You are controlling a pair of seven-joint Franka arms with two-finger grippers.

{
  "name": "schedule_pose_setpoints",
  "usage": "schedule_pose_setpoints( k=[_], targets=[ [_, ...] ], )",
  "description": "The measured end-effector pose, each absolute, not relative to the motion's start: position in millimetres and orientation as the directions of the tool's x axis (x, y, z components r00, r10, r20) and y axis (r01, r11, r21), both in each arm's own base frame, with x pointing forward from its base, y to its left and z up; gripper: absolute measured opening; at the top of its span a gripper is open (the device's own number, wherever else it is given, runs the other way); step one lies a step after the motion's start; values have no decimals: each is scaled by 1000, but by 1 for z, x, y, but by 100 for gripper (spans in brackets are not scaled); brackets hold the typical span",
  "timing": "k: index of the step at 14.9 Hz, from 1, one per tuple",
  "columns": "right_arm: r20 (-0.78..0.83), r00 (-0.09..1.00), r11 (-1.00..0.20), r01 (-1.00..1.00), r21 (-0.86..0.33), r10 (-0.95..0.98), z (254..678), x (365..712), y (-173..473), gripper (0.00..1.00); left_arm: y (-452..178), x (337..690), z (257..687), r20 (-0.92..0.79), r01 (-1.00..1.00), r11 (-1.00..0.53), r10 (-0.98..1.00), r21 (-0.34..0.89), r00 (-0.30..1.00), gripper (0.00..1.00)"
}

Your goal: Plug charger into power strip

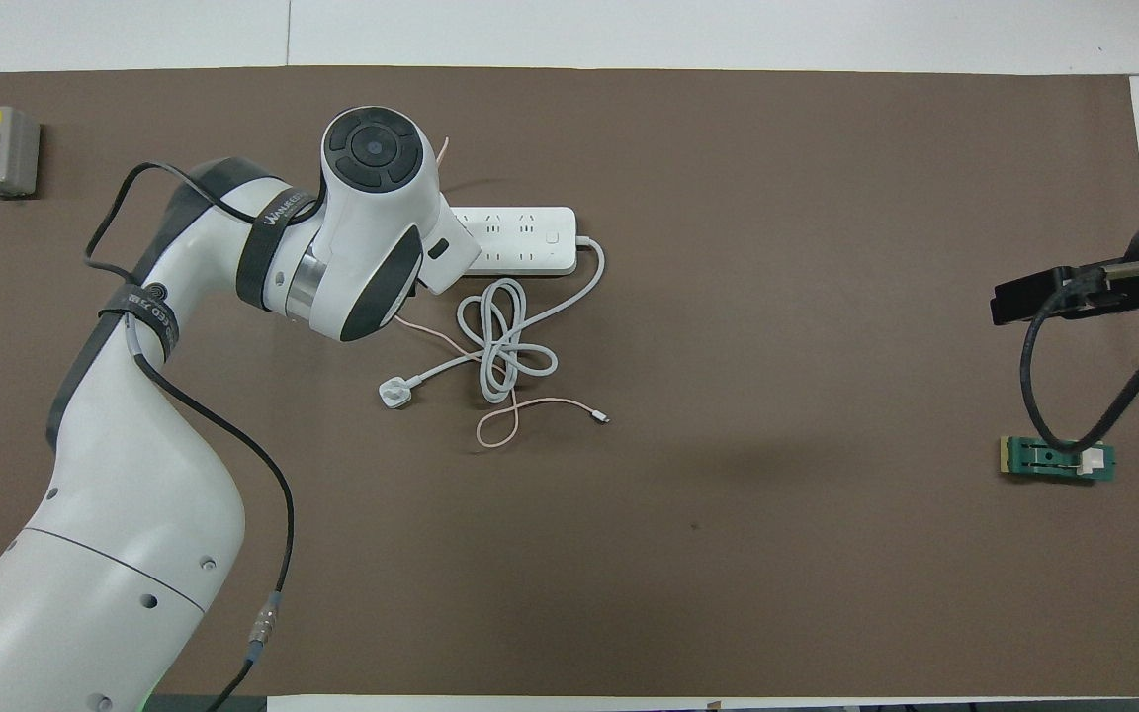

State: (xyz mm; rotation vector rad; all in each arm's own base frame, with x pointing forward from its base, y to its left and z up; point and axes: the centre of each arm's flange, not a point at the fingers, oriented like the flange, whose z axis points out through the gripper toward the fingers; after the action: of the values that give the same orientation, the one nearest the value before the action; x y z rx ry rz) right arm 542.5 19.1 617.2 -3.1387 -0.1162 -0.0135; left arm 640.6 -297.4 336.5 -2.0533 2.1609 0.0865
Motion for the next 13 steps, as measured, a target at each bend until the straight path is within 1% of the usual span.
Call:
schedule_pose_setpoints(
  k=[6, 10, 13],
  targets=[
    [9, 997, -997, 74, 0, 74, 617, 543, 19, 100, -299, 640, 336, -162, -997, 50, -986, -65, -39, 29],
    [9, 997, -997, 74, 0, 74, 617, 543, 19, 100, -311, 644, 332, -223, -997, 65, -973, -34, -55, 29],
    [9, 997, -997, 74, 0, 74, 617, 543, 19, 100, -313, 647, 330, -234, -998, 61, -971, -21, -55, 29]
  ],
)
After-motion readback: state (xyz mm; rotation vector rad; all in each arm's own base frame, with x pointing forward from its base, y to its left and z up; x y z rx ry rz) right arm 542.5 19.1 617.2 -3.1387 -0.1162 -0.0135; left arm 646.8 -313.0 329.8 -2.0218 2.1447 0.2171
